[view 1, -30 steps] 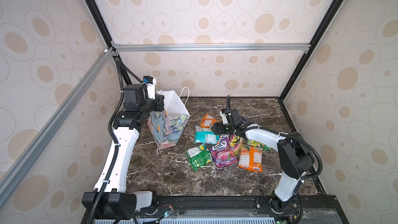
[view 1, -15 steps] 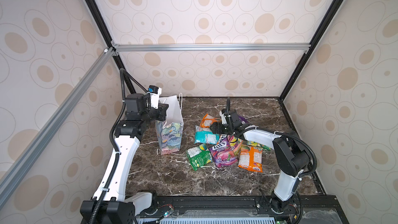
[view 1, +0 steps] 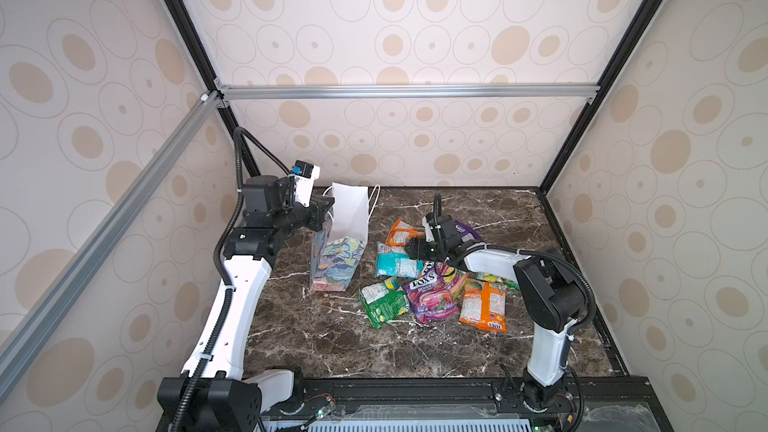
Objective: Place the snacks into the paper bag
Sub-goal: Pick up the snack from the top-center of the table, then place the paper bag at the top-center of the table.
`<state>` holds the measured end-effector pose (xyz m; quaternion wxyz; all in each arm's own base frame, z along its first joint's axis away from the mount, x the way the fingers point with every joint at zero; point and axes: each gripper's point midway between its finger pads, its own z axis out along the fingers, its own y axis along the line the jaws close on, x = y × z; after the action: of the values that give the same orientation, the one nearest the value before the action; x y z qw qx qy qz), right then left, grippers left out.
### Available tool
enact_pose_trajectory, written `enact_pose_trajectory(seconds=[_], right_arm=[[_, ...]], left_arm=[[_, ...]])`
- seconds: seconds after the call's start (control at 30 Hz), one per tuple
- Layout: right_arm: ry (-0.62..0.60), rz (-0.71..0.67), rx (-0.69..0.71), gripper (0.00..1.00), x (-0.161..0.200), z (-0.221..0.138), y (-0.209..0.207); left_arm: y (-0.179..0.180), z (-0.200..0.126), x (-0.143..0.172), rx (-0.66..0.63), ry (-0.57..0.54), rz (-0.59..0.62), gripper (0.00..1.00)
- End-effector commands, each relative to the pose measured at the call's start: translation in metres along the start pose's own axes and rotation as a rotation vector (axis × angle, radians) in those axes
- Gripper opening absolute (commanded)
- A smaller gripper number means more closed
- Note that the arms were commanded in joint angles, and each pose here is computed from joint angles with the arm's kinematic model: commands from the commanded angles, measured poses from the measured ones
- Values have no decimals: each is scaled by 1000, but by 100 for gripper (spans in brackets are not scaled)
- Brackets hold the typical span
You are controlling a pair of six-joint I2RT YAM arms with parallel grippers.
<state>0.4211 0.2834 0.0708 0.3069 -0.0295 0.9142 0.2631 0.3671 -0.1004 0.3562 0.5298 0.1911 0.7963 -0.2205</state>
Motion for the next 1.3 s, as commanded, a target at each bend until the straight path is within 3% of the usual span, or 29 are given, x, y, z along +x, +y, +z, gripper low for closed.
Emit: enact_pose_trajectory(seconds=[0.0,0.33,0.43,0.67,0.97,1.27], right_arm=[[-54,1,-37,78,-15,-3,11],[-76,51,-24,78,-20,6,7],[-90,56,-6,74,-23,10,3],[-81,64,6,53,-24,17,0],[-103,44,-15,0,-35,1,7],[-120,-37,-25,0,-49,-32,17]], left_arm=[[-7,-9,-31,24,-71,74,0],[4,1,-8,-9,-29,61,0],[3,2,-7,-3,-29,59,0],[6,4,-1,-10,-26,47,0],[9,-2,-3,-52,-74,20,0],[7,-3,-10,-38,-106,-14,0]])
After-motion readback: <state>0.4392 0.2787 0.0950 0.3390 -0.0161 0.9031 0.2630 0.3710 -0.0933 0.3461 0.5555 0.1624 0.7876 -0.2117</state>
